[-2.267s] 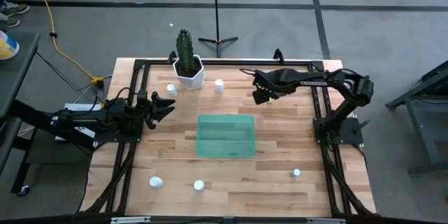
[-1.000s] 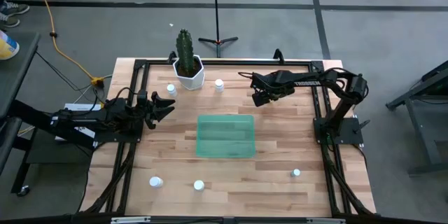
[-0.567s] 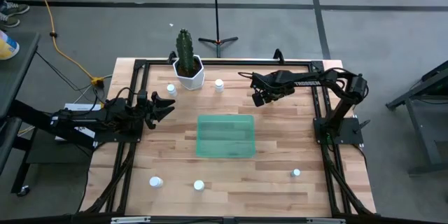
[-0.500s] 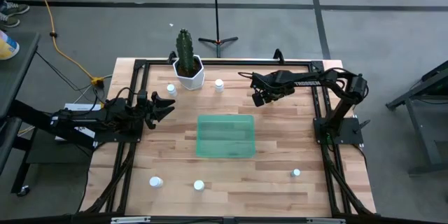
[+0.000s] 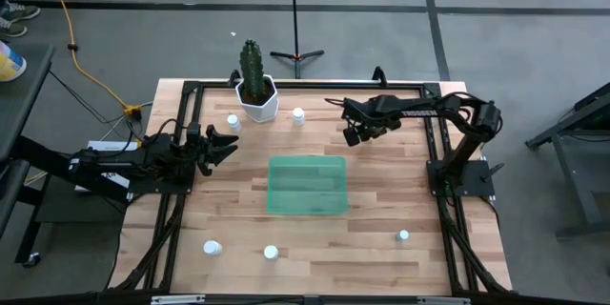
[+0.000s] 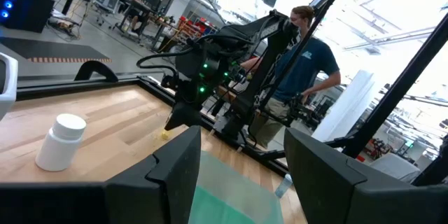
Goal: Pick and place pill bottles into a basket
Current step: Put the yellow pill bottle into the blue bin
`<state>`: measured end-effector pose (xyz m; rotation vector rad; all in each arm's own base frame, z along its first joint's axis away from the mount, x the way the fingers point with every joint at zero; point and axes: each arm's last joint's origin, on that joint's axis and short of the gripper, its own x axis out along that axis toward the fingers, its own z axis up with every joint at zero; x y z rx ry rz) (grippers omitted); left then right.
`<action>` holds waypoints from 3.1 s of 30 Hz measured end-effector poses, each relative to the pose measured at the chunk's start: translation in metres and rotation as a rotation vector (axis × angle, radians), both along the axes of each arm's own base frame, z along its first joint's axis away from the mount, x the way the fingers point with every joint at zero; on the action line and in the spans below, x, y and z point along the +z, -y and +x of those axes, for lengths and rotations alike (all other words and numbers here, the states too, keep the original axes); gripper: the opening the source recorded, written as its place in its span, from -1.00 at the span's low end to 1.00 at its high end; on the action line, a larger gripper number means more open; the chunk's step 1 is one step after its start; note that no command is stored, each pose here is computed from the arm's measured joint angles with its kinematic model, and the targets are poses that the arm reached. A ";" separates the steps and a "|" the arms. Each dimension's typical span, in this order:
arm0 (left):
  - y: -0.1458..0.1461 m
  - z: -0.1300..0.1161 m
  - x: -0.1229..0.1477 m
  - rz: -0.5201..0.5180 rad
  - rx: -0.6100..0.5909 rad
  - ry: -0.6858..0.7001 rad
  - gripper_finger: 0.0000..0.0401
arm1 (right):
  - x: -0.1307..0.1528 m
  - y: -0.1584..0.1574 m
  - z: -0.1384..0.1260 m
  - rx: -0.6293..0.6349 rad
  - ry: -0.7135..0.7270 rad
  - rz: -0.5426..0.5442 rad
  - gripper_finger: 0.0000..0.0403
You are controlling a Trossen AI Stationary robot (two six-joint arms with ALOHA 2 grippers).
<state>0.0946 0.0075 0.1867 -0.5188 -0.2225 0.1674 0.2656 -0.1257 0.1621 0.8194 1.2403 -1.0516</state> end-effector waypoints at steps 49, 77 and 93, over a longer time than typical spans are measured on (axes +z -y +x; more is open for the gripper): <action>0.000 0.000 0.000 0.000 0.000 -0.001 0.20 | 0.113 -0.102 0.080 0.326 0.310 -0.063 -0.48; 0.000 0.000 0.000 0.000 0.000 -0.001 0.20 | 0.067 -0.135 0.084 0.369 0.408 -0.081 -0.50; -0.001 0.000 0.000 -0.003 0.031 -0.002 0.20 | 0.065 -0.135 0.096 0.482 0.447 -0.107 -0.53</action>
